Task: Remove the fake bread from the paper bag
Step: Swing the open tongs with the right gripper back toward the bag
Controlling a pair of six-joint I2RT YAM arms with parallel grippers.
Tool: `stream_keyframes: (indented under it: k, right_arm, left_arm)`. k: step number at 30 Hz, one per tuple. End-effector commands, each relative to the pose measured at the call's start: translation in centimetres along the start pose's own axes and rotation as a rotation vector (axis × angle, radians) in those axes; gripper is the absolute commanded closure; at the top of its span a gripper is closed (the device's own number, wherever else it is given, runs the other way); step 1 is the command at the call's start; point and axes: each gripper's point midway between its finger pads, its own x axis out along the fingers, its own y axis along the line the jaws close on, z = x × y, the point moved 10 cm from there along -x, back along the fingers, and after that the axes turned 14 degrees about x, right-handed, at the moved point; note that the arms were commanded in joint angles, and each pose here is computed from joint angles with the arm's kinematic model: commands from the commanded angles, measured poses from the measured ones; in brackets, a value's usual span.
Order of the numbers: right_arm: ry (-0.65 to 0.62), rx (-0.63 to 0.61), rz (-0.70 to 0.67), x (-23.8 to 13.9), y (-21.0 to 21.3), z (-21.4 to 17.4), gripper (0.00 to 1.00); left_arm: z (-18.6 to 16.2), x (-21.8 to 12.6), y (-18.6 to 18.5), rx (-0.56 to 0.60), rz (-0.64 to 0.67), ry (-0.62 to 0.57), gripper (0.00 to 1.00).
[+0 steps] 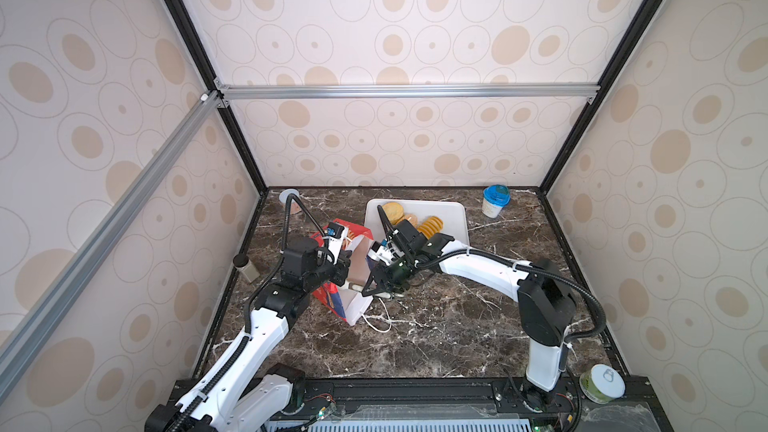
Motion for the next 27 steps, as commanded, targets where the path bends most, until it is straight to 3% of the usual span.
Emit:
stream_keyframes:
  k: [1, 9, 11, 16, 19, 25, 27]
  right_arm:
    - [0.010, -0.045, 0.036, 0.3, 1.1, 1.1, 0.53]
    - [0.044, -0.034, 0.025, 3.0, 0.8, 3.7, 0.51]
    - [0.058, -0.028, 0.027, 4.0, 0.6, 4.2, 0.42]
    - [0.057, -0.019, 0.034, 5.1, 0.1, 5.1, 0.50]
    - [0.067, -0.022, 0.041, 5.1, 0.0, 4.9, 0.59]
    - [0.073, -0.047, 0.022, 4.0, -0.4, 3.6, 0.90]
    - [0.066, -0.067, -0.003, 3.1, -0.6, 2.8, 0.96]
  left_arm:
    - [0.7, -0.1, -0.1, 0.031, 0.005, -0.054, 1.00]
    - [0.1, 0.5, -0.9, 0.000, -0.030, -0.067, 1.00]
    - [-0.1, 0.6, -1.0, 0.002, -0.034, -0.060, 1.00]
    - [-0.3, 0.3, -1.3, 0.010, -0.035, -0.042, 1.00]
    - [-0.6, 0.0, -1.3, 0.014, -0.019, -0.021, 1.00]
    - [-1.1, -0.6, -1.1, 0.014, 0.026, 0.012, 1.00]
    - [-1.3, -0.9, -1.1, 0.005, 0.049, 0.017, 1.00]
